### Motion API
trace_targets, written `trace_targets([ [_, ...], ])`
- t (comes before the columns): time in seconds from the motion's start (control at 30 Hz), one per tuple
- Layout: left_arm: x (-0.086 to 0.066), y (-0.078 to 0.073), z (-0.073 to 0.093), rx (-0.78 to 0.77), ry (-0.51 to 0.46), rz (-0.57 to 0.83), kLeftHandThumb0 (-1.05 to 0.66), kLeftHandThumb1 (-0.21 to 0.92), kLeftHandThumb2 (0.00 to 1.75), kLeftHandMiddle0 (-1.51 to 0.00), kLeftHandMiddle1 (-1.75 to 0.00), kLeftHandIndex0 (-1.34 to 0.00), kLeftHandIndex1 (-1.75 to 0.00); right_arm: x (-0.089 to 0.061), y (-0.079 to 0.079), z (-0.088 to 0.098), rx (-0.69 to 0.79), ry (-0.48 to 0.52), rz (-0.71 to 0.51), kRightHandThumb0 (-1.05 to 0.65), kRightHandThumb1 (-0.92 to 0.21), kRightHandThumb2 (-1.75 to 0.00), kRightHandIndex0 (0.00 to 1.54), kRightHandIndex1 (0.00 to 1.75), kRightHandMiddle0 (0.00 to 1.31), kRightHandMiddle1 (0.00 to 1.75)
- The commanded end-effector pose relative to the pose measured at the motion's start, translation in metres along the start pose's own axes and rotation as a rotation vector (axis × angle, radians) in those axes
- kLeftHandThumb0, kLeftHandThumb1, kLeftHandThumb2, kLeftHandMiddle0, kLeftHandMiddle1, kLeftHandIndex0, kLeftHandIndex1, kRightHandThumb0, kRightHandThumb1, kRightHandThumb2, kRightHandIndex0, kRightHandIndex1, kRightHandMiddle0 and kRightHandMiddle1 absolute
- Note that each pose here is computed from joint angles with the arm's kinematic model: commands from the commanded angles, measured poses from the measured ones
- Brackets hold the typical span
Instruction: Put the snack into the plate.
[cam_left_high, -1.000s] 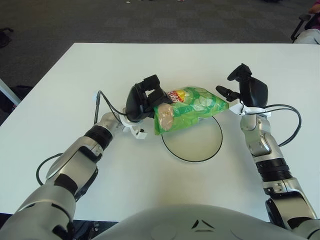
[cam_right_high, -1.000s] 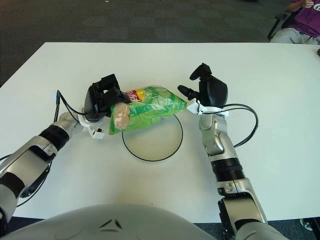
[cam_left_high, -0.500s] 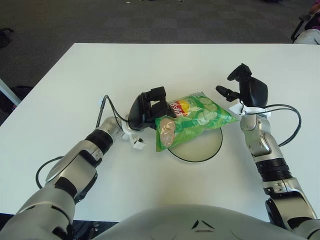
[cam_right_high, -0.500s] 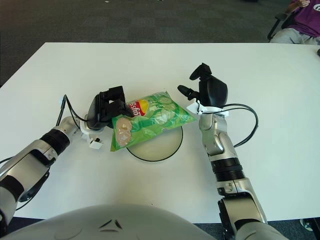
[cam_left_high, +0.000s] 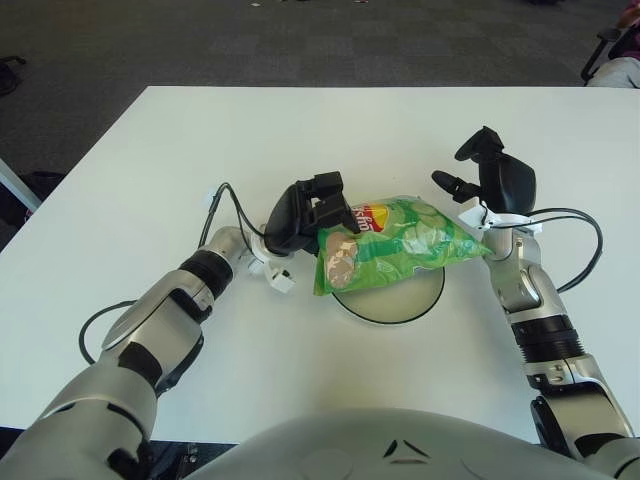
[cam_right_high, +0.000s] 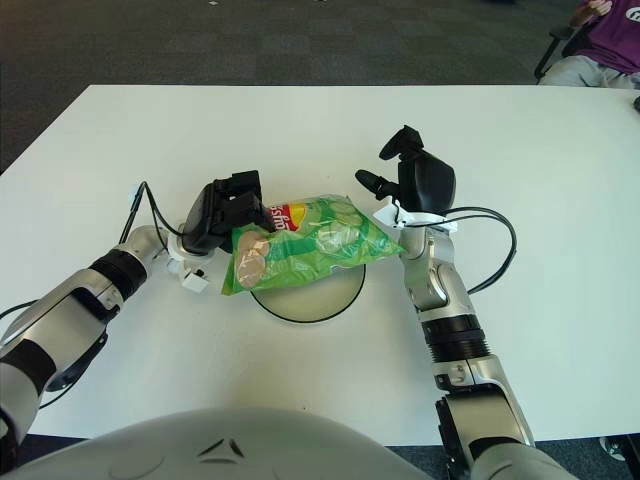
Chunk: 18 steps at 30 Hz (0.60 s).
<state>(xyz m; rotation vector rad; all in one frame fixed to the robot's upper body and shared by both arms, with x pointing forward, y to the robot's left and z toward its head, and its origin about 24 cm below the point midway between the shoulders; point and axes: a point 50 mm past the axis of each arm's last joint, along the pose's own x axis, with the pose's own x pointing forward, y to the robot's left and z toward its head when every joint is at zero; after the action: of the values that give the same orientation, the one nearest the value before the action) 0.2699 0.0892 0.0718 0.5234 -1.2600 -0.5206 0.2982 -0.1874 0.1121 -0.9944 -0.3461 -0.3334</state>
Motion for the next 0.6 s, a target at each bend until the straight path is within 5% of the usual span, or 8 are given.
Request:
trace_targets([
  [0.0, -0.019, 0.008, -0.001, -0.081, 0.082, -0.154, 0.00, 0.90, 0.33, -0.59, -1.34, -0.30, -1.65, 0.005, -0.002, 0.002, -0.006, -0.015, -0.019, -0.35, -0.92, -0.38, 0.71, 0.35, 0.34, 1.59],
  [0.17, -0.016, 0.020, -0.008, -0.098, 0.088, -0.290, 0.00, 0.92, 0.35, -0.52, -1.36, -0.19, -1.60, 0.006, -0.002, 0.003, -0.006, -0.015, -0.019, -0.35, -0.92, -0.38, 0.71, 0.35, 0.34, 1.59],
  [0.23, -0.013, 0.026, -0.011, -0.089, 0.081, -0.351, 0.16, 0.92, 0.34, -0.46, -1.44, -0.23, -1.15, 0.006, -0.002, 0.003, -0.006, -0.015, -0.019, -0.35, -0.92, -0.38, 0.71, 0.35, 0.34, 1.59],
  [0.27, -0.012, 0.029, -0.012, -0.086, 0.078, -0.377, 0.06, 0.92, 0.32, -0.45, -1.29, -0.26, -1.02, 0.006, -0.002, 0.003, -0.006, -0.015, -0.019, -0.35, -0.92, -0.38, 0.71, 0.35, 0.34, 1.59],
  [0.37, -0.012, 0.036, -0.015, -0.086, 0.073, -0.481, -0.29, 0.92, 0.24, -0.55, -0.42, -0.38, -0.44, 0.006, -0.001, 0.004, -0.006, -0.015, -0.019, -0.35, -0.92, -0.38, 0.71, 0.35, 0.34, 1.59],
  [0.47, -0.013, 0.038, -0.018, -0.084, 0.090, -0.557, -0.44, 0.92, 0.22, -0.49, -0.14, -0.33, -0.22, 0.007, -0.001, 0.004, -0.006, -0.015, -0.019, -0.35, -0.92, -0.38, 0.71, 0.35, 0.34, 1.59],
  [0.57, -0.016, 0.041, -0.022, -0.068, 0.120, -0.639, -0.61, 0.92, 0.25, -0.38, -0.04, -0.25, -0.11, 0.007, -0.001, 0.004, -0.006, -0.015, -0.019, -0.35, -0.92, -0.38, 0.71, 0.35, 0.34, 1.59],
])
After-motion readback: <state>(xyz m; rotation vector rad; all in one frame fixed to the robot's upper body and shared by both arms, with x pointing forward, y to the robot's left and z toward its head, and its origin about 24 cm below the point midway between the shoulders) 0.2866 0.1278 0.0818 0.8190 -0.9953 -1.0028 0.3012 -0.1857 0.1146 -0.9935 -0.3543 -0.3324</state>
